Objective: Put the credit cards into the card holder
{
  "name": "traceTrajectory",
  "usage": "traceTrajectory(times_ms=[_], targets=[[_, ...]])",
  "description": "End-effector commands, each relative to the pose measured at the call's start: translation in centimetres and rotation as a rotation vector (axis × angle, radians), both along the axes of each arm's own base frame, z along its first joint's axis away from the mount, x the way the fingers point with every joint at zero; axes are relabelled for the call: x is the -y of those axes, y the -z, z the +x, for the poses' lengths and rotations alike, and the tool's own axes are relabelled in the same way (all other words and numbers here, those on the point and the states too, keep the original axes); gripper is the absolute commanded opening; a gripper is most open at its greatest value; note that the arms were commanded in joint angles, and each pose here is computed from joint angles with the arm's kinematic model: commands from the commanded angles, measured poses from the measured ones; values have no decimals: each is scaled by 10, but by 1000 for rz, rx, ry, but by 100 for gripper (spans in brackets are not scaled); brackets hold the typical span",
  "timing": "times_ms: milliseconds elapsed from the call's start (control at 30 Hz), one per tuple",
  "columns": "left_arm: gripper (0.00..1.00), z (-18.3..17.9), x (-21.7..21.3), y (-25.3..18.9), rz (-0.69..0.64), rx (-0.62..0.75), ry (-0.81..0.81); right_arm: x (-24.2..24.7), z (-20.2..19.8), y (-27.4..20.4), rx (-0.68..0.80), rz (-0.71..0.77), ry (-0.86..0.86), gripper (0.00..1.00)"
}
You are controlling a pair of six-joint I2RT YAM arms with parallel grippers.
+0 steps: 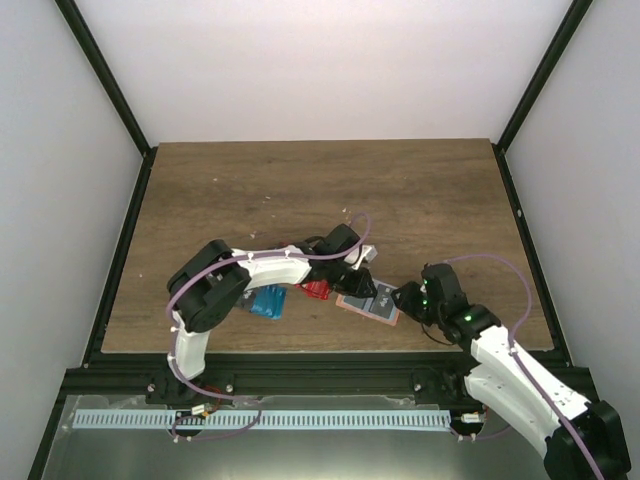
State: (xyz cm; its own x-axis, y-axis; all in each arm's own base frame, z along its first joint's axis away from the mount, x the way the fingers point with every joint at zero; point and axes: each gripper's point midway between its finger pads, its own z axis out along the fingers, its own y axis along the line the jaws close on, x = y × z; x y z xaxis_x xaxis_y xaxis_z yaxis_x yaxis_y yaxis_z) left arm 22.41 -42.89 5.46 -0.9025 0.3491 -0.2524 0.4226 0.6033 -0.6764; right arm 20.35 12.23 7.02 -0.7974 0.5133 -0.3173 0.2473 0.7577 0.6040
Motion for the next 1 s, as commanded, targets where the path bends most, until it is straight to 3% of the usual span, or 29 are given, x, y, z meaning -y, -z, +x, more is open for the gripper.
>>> traceTrajectory(times_ms=[0, 133, 633, 967], targets=[[18, -4, -2, 6, 16, 29, 55, -18, 2, -7, 21, 94, -53, 27], [11, -6, 2, 12, 11, 16, 74, -20, 2, -1, 2, 96, -59, 28], [8, -11, 11, 36, 40, -18, 107, -13, 2, 14, -31, 61, -40, 31], [4, -10, -4, 61, 134, -21, 71, -6, 4, 22, -47, 28, -26, 42]])
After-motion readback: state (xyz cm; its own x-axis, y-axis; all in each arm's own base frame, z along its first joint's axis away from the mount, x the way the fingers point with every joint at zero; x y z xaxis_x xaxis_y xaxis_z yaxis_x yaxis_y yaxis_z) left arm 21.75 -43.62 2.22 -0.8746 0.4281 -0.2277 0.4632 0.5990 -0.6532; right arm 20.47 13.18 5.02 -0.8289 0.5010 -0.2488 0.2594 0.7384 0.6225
